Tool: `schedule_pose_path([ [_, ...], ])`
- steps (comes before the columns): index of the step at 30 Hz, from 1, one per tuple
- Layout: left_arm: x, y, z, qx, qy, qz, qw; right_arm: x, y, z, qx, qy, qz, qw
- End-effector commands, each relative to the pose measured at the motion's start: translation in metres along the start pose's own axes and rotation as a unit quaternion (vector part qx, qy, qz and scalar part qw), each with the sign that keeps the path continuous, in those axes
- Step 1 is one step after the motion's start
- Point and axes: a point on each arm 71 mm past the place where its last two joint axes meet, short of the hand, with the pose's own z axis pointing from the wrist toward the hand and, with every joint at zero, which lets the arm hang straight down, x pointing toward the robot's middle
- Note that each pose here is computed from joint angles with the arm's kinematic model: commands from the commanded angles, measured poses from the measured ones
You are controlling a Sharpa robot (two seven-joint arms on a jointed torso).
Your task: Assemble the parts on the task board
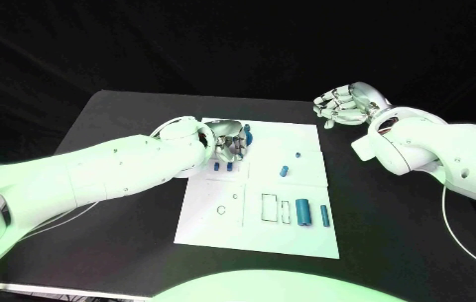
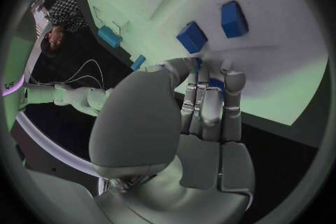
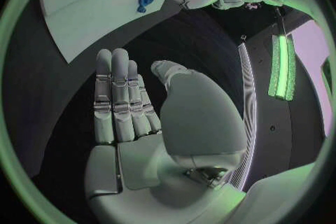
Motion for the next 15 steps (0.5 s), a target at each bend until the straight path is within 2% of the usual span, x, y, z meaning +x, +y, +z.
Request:
schedule_pose_path([
  [1, -0.0043, -0.0015, -0.0035, 0.006, -0.004, -0.03, 1.0, 0.002, 0.002, 0.0, -0.008, 0.006, -0.001, 1.0],
  [7, -0.0167, 0.002, -0.0142, 0.007, -0.009, -0.047, 0.999, 0.001, 0.001, 0.0, -0.008, 0.005, -0.001, 1.0],
  [11, -0.024, 0.0081, -0.0223, 0.002, -0.009, -0.055, 0.998, 0.001, 0.001, 0.0, -0.007, 0.004, -0.001, 1.0],
  [15, -0.0274, 0.0158, -0.0277, -0.007, -0.008, -0.057, 0.998, 0.0, 0.001, -0.001, -0.007, 0.003, -0.001, 1.0],
])
